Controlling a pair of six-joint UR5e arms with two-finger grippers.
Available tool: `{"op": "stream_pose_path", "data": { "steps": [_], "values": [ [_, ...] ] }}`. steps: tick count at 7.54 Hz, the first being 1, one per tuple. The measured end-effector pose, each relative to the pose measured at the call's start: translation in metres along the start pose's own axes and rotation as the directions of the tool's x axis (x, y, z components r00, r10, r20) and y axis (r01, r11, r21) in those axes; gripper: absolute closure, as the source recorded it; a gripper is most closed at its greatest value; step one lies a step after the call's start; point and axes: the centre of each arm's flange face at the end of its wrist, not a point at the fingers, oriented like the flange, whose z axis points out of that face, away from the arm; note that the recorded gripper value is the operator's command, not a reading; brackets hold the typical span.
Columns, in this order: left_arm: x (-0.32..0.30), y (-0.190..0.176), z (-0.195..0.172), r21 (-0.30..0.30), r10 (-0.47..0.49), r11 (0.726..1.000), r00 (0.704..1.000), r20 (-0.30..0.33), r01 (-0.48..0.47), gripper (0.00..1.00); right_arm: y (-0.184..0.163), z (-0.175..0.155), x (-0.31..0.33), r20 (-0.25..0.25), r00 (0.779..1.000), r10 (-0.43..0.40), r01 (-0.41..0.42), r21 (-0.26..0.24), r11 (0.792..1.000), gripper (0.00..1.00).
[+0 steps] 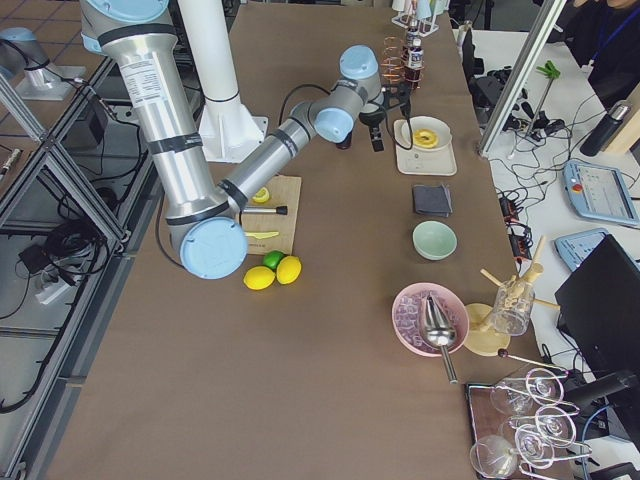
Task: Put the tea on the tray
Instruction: 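Open the left gripper and withdraw it while the right arm reaches in, then lower the right gripper onto the standing tea bottle and grasp it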
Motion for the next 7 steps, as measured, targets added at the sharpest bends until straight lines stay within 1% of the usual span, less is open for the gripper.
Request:
{"op": "stream_pose_path", "data": {
  "steps": [1, 2, 4, 6, 7],
  "values": [
    [-0.035, 0.018, 0.002, -0.017, 0.011, 1.0, 1.0, 0.023, -0.011, 0.02, 0.005, 0.021, -0.06, -0.012, 0.999, 0.035, -0.035, 0.006, 0.999, 0.0],
    [-0.063, 0.036, 0.007, -0.031, 0.018, 0.999, 0.999, 0.039, -0.017, 0.02, 0.015, 0.038, -0.124, -0.051, 0.996, 0.072, -0.072, 0.011, 0.997, 0.0],
    [-0.096, 0.075, 0.027, -0.036, 0.022, 0.999, 0.999, 0.05, -0.021, 0.02, 0.053, 0.065, -0.22, -0.145, 0.983, 0.109, -0.106, 0.032, 0.994, 0.0],
    [-0.112, 0.104, 0.037, -0.031, 0.016, 0.999, 0.998, 0.053, -0.015, 0.02, 0.086, 0.09, -0.264, -0.23, 0.967, 0.113, -0.104, 0.049, 0.993, 0.0],
    [-0.115, 0.113, 0.037, -0.029, 0.009, 1.0, 0.999, 0.046, -0.008, 0.02, 0.096, 0.103, -0.278, -0.259, 0.959, 0.115, -0.105, 0.054, 0.993, 0.01]
  ]
}}
